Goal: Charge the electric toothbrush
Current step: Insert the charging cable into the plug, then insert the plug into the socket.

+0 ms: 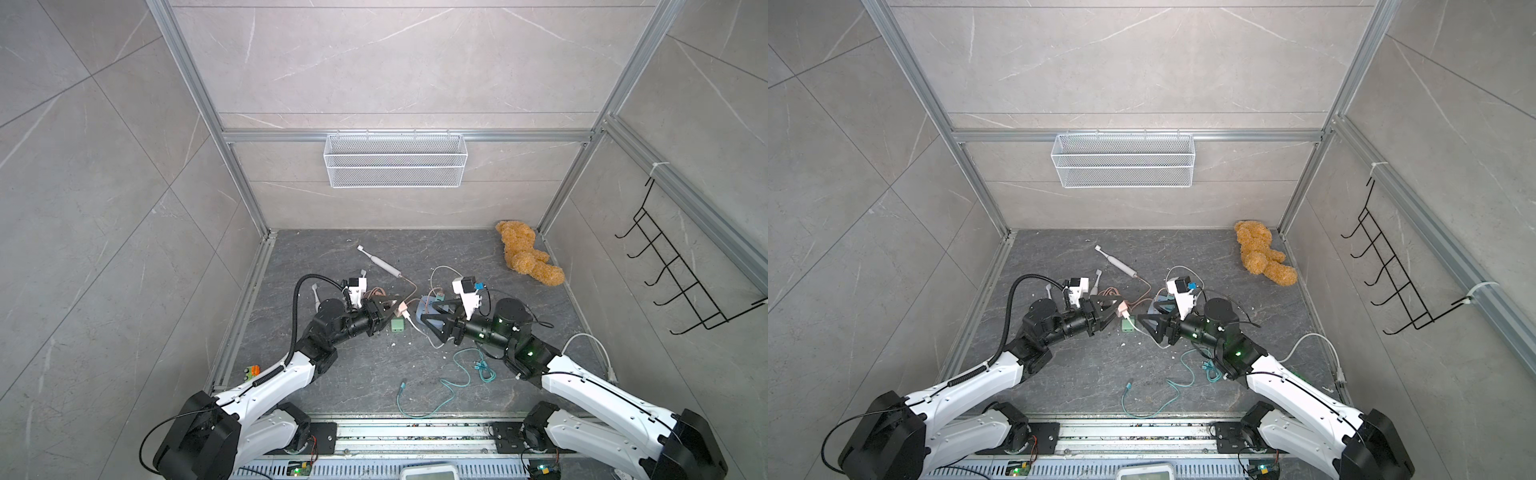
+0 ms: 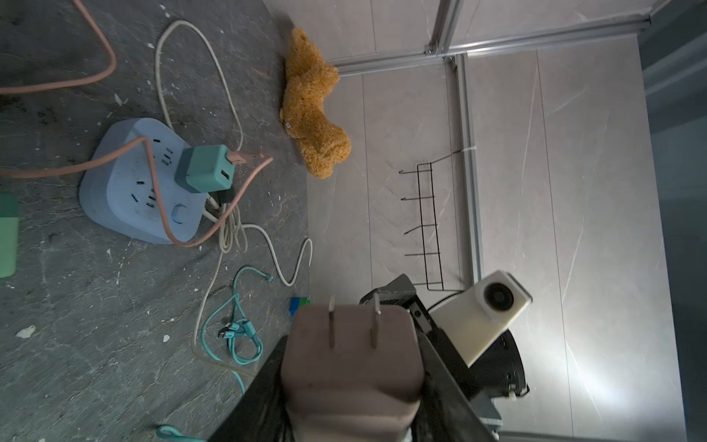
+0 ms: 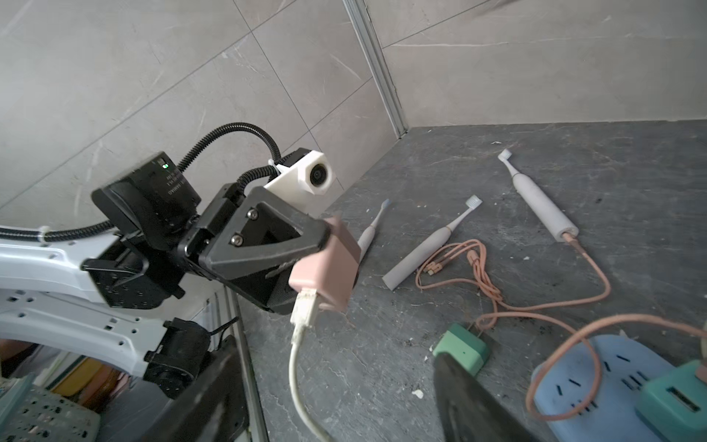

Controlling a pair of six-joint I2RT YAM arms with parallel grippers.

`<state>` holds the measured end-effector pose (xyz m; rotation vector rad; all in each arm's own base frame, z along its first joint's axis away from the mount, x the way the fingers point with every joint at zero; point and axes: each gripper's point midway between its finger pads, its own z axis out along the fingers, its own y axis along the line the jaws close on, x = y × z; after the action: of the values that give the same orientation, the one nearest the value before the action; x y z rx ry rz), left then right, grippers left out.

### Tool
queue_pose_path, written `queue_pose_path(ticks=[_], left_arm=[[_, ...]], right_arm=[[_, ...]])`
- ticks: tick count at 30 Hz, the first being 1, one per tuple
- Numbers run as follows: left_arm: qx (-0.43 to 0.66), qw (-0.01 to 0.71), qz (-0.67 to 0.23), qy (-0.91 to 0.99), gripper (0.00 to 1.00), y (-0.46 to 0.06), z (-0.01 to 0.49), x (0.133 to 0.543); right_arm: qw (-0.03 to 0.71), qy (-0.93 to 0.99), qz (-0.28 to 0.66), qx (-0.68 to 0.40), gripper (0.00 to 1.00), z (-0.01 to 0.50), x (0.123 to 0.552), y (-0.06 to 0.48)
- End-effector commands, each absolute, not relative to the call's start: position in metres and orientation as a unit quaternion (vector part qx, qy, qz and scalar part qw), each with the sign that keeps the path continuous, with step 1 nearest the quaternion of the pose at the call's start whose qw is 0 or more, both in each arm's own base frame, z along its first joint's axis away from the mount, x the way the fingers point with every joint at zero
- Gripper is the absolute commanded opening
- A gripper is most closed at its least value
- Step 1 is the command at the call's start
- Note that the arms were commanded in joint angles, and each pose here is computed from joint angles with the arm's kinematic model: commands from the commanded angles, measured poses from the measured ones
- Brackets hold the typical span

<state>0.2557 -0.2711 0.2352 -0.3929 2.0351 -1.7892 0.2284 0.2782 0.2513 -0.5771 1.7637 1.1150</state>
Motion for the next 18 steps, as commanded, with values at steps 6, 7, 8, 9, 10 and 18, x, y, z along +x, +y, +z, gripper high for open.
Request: queue_pose_path(ticks=[6, 7, 8, 9, 10, 18], left_arm=[[-0.259, 0.185, -0.623, 0.714, 0.0, -0.258, 0.23, 0.278], [-0.265, 0.183, -0.624, 0.712, 0.0, -0.258, 0.229, 0.278], [-0.27, 0.181, -0.623, 0.711, 0.0, -0.257, 0.227, 0.279], [-0.277, 0.176, -0.624, 0.709, 0.0, -0.258, 0.226, 0.279], [-0.28, 0.173, -0.627, 0.706, 0.0, -0.258, 0.226, 0.279], [-0.301, 0.151, -0.636, 0.694, 0.0, -0.261, 0.22, 0.279]], right_arm=[[0.517, 0.716, 0.402, -0.241, 0.88, 0.233, 0.24, 0.313], [0.52, 0.717, 0.395, -0.243, 0.85, 0.231, 0.24, 0.32], [0.524, 0.717, 0.393, -0.241, 0.82, 0.231, 0.242, 0.323], [0.53, 0.719, 0.387, -0.229, 0.79, 0.23, 0.248, 0.324], [0.537, 0.72, 0.383, -0.217, 0.78, 0.229, 0.253, 0.323], [0.547, 0.726, 0.364, -0.201, 0.66, 0.22, 0.274, 0.333]])
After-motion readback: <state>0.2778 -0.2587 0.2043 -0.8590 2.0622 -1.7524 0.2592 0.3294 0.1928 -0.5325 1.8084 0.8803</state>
